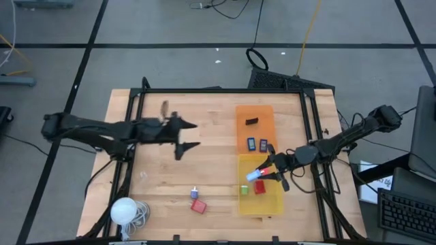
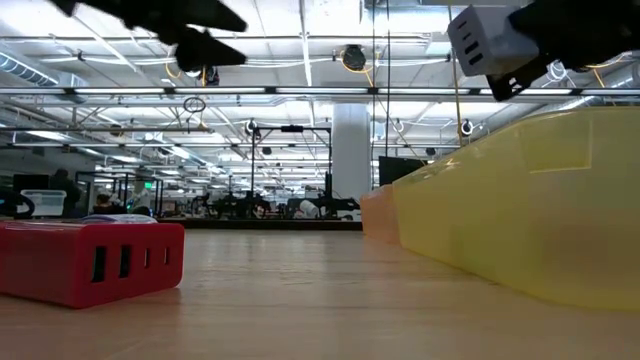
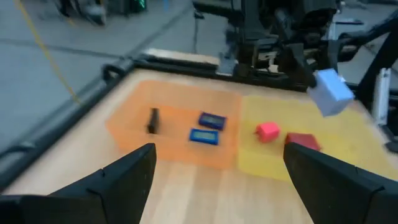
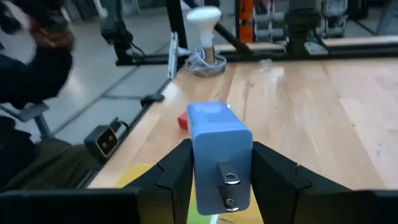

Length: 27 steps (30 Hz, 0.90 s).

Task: Pick & Place Office items
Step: Put the blue charger adapter into the yellow bin

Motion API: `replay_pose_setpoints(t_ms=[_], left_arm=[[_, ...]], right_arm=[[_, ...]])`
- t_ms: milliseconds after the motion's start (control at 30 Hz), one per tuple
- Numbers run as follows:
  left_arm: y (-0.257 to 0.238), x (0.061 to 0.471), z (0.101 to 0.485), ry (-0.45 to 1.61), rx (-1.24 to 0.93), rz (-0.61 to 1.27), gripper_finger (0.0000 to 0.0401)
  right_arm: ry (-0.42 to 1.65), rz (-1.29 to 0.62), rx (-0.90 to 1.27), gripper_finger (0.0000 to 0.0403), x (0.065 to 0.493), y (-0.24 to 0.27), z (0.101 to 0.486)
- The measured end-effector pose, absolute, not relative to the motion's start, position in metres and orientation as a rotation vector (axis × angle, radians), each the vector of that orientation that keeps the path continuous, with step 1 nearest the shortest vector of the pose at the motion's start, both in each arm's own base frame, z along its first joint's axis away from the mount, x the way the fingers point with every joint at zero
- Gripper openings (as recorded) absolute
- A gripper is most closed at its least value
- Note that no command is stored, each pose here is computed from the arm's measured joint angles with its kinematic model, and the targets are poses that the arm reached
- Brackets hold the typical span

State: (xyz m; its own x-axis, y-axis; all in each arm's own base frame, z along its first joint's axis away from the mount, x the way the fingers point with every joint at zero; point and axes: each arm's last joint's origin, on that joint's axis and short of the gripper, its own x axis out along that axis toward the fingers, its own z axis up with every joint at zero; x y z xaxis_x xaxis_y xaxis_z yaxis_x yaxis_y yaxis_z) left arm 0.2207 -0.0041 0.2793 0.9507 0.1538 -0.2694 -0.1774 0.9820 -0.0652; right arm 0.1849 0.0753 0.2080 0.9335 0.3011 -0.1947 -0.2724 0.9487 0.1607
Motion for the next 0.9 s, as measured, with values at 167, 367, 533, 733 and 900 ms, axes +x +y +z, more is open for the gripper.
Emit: replay_pose_setpoints(t_ms=[167, 367, 533, 733, 900], left_arm=[[-0.01, 0.18, 0.269, 0.07, -0.078, 0.199, 0.0351], [-0.008, 0.153, 0.251, -0.042, -0.052, 0.189, 0.0351], [-0.004, 0.149, 0.238, -0.036, -0.1, 0.25, 0.0351], [-0.004, 0.151, 0.235, -0.026, -0.145, 0.257, 0.0351], [-0.004, 0.151, 0.235, -0.042, -0.208, 0.255, 0.0351]], right_arm=[[0.113, 0.255, 0.181, 0.0128, 0.176, 0.066, 0.186], [0.193, 0.112, 0.189, 0.0128, 0.173, 0.056, 0.163], [0.256, 0.079, 0.181, 0.0128, 0.178, 0.053, 0.153], [0.342, 0.054, 0.156, 0.0128, 0.191, 0.053, 0.145], [0.394, 0.078, 0.156, 0.0128, 0.199, 0.052, 0.139]])
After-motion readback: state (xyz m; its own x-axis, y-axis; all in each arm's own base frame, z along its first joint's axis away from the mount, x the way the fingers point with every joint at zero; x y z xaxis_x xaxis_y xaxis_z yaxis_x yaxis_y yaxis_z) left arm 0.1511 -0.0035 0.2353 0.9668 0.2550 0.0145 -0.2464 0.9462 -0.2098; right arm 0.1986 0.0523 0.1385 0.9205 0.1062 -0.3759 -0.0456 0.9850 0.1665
